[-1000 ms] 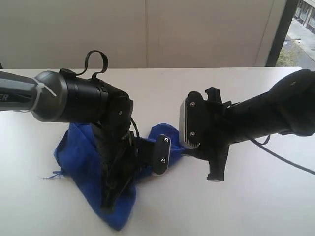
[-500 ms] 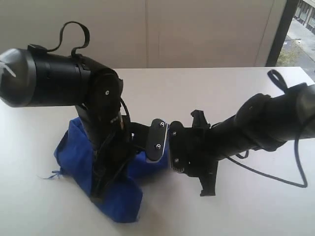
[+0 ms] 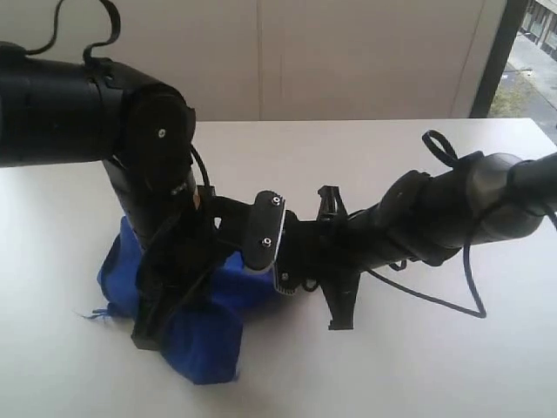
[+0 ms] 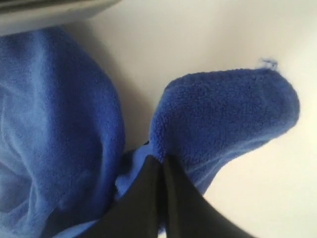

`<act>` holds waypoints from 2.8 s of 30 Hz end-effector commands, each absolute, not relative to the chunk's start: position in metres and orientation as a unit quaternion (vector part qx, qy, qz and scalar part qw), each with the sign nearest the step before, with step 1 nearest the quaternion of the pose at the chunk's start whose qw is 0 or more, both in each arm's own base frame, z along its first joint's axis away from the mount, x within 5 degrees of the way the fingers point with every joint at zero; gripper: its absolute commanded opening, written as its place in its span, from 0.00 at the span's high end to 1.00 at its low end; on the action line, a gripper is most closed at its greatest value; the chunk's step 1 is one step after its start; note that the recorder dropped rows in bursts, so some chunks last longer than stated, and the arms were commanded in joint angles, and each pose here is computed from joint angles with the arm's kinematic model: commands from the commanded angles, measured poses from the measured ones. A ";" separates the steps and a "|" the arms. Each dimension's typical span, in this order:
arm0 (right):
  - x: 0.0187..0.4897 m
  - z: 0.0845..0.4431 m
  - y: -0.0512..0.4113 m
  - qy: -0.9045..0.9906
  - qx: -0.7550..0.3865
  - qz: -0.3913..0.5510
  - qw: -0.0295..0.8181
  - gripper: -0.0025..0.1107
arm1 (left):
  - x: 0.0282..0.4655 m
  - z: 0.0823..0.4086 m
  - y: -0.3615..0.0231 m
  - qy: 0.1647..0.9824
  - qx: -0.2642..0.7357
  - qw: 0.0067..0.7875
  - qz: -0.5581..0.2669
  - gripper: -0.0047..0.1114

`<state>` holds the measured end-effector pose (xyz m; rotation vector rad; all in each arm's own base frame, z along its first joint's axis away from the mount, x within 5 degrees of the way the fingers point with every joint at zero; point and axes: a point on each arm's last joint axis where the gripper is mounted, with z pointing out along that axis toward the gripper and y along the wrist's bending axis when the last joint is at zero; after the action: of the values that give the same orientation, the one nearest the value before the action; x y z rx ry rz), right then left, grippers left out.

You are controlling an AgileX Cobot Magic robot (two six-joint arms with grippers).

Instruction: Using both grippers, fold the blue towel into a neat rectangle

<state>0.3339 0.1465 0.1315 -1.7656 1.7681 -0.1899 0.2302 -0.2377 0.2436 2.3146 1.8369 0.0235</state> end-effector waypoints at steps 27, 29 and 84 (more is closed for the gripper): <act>0.266 0.293 0.070 0.779 -0.519 -0.103 0.338 0.98 | 0.213 0.353 -0.133 0.678 0.641 0.086 0.349 0.96; 0.260 0.300 0.068 0.776 -0.518 -0.107 0.345 0.98 | 0.209 0.358 -0.129 0.680 0.637 0.096 0.348 0.96; 0.194 0.358 0.048 0.828 -0.493 -0.080 0.254 0.98 | 0.168 0.374 -0.103 0.740 0.641 0.148 0.138 0.96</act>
<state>0.1969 0.0498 0.3560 -1.3472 2.2198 -0.2298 0.1769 -0.1111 0.3754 1.8086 2.0476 0.4053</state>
